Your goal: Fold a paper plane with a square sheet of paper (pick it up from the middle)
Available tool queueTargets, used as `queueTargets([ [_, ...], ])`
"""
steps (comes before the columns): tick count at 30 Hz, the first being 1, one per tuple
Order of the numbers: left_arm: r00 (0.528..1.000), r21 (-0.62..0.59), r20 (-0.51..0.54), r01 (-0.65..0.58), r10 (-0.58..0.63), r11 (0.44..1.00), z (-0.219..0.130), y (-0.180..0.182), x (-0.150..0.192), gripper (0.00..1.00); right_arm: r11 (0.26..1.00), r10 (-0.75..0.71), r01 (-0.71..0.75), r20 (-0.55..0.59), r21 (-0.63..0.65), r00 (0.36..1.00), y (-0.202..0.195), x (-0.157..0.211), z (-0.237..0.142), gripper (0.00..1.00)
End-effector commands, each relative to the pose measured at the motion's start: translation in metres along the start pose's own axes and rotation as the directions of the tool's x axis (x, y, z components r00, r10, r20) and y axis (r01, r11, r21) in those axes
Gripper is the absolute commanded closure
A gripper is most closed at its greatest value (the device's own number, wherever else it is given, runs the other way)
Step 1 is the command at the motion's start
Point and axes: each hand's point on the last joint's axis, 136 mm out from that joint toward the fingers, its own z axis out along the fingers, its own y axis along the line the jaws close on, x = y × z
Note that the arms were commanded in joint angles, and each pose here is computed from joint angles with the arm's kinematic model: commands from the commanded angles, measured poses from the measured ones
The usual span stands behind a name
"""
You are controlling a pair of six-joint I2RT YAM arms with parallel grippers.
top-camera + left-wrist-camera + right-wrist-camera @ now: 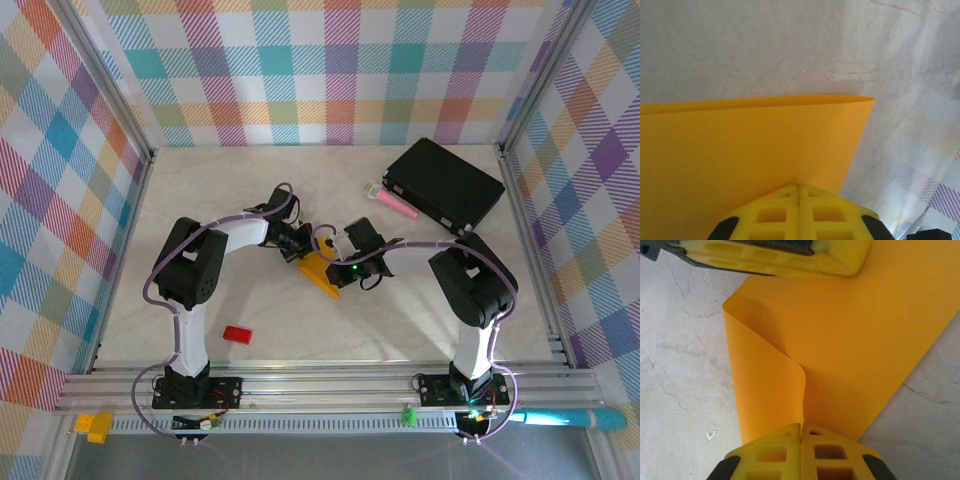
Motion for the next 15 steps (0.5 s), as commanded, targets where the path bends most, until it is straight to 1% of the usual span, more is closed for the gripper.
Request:
queueTargets([
  [1,1.0,-0.01,0.014,-0.016,0.016,1.0,-0.007,-0.007,0.0,0.96,0.999,0.035,-0.035,-0.027,-0.022,0.999,0.002,0.003,0.001,1.0],
  [5,1.0,-0.044,0.014,0.0,0.001,0.999,-0.004,0.005,0.0,0.96,0.998,0.054,-0.055,-0.027,-0.04,0.998,0.006,0.001,-0.003,1.0],
  [10,1.0,-0.073,-0.013,0.023,-0.024,0.997,0.007,0.02,0.005,0.98,0.994,0.089,-0.091,-0.03,-0.063,0.996,0.009,-0.002,-0.007,0.99],
  [15,0.999,-0.077,-0.035,0.027,-0.029,0.997,0.012,0.024,0.007,1.0,0.991,0.11,-0.113,-0.037,-0.075,0.993,0.011,-0.003,-0.006,0.99],
])
